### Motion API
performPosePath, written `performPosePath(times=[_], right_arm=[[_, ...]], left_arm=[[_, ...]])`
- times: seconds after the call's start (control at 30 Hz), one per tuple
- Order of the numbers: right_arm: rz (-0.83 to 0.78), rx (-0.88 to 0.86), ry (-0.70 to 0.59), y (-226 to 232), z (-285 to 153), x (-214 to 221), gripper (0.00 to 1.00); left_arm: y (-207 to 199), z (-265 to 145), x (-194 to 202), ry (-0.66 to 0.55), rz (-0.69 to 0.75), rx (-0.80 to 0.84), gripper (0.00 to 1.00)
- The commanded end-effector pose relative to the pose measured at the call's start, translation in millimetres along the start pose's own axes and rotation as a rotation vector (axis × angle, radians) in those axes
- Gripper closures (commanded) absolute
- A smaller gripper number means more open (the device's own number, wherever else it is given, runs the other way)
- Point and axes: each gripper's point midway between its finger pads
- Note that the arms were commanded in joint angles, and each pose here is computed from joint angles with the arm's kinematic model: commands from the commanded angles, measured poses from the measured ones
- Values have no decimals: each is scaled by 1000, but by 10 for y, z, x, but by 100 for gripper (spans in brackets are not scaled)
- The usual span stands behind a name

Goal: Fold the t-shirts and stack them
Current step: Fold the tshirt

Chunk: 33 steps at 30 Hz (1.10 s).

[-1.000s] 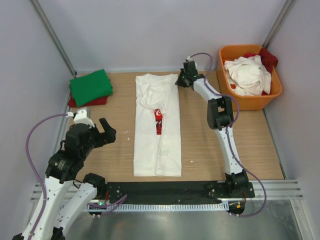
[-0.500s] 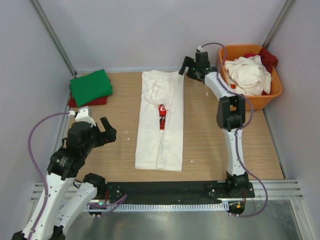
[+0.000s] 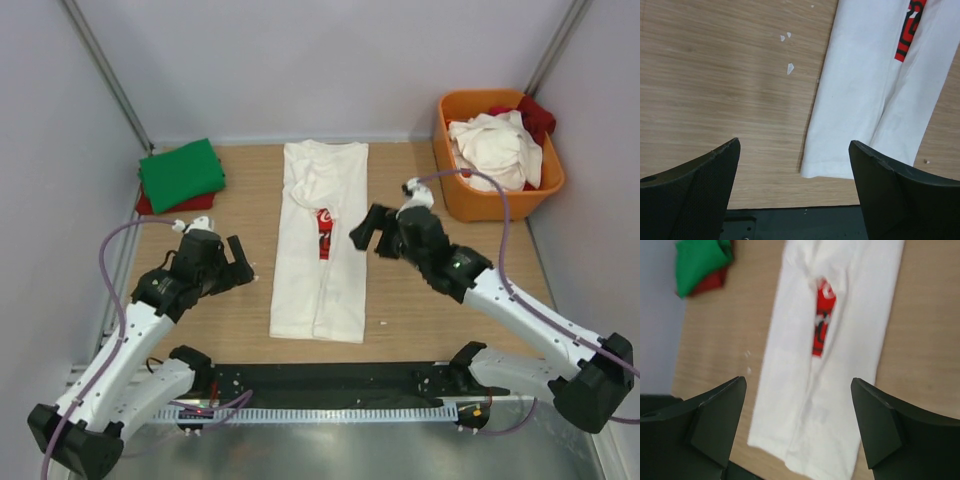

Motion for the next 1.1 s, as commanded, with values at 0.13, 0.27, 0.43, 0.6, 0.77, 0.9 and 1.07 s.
performPosePath(times=[0.13, 0.27, 0.43, 0.6, 0.77, 0.9, 1.07], right_arm=[[87, 246, 239, -788, -313, 1579, 11], [85, 257, 287, -816, -382, 1908, 11], [78, 270, 299, -841, -359, 2091, 11], [79, 293, 332, -890, -365, 2198, 12], [114, 274, 389, -907, -450, 2458, 25], [143, 263, 414, -919, -464, 2623, 34], [121, 277, 435, -964, -456, 2734, 36]], left_arm=[[13, 376, 280, 53, -34, -92, 11], [77, 520, 501, 82, -31, -129, 10], [134, 673, 771, 147, -15, -142, 10], [119, 736, 860, 172, -9, -136, 11], [31, 750, 1041, 205, -25, -81, 16], [-37, 760, 1183, 221, -14, -43, 17], [-171, 774, 1231, 219, -17, 0, 18]])
Point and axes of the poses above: each gripper's point midway between its finger pads, its own z axis out along the fingers, its own y axis along the line the jaws close on, x = y × z, and after that the axes turned 6 degrees about z, right-handed
